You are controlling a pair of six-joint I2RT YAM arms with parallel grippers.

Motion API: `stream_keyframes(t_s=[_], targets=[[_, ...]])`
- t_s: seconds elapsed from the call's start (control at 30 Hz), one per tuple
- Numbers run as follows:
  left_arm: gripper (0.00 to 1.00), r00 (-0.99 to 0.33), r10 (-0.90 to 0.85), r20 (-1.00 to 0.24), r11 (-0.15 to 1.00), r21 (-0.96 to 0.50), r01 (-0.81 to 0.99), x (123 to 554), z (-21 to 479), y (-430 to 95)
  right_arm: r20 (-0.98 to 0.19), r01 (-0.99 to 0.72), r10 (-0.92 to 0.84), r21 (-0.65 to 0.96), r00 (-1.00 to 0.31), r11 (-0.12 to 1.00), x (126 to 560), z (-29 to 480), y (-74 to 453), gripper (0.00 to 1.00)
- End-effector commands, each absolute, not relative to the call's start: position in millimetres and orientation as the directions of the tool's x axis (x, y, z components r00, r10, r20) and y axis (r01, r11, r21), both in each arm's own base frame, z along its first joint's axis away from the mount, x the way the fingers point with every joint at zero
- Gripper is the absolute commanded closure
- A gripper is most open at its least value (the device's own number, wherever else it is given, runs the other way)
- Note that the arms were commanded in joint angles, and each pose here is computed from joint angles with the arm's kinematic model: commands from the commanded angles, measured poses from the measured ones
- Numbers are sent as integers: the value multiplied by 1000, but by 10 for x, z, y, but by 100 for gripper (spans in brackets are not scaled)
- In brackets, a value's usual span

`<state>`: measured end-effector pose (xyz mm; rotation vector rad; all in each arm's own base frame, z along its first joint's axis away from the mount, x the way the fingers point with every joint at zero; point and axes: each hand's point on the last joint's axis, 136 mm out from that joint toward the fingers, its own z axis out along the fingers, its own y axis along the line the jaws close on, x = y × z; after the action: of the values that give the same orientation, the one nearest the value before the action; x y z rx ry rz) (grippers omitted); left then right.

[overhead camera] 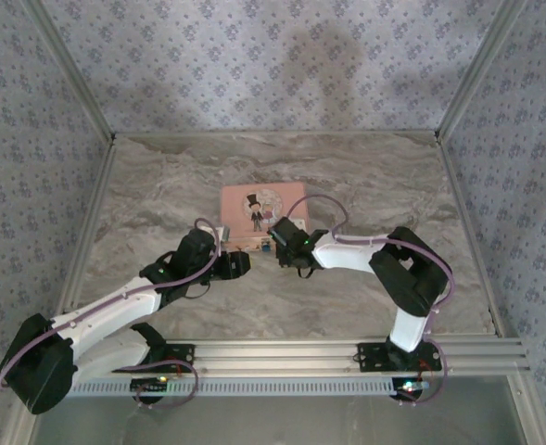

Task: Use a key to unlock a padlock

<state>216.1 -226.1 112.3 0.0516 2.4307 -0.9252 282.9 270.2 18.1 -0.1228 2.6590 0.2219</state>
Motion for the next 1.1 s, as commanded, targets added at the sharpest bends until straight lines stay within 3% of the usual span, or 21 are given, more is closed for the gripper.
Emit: stream_keyframes(t_s=[0.0,0.3,0.47,0.73,1.07], targets=[[47,-841,-170,-514,752,-619,227,2200,1231,-2289,-223,-139,-129,32,-966,990,2200,-289,2388,81],[47,-841,-169,-514,752,-618,227,2226,1251,-2313,-241,-153,-142,28,-960,988,2163,-230,2370,100],[47,-839,-172,-516,754,-617,225,2250,1263,-2323,-306,-172,-130,115,-943,978,2198,-17,2450,100],[47,-829,-178,-529,742,-626,240,2321,1349,-2392,-518,-255,-74,288,-852,923,2433,756,2571,100],[46,-809,-169,-563,705,-643,300,2412,1618,-2543,-649,-334,-7,383,-761,861,2572,1509,2484,100]])
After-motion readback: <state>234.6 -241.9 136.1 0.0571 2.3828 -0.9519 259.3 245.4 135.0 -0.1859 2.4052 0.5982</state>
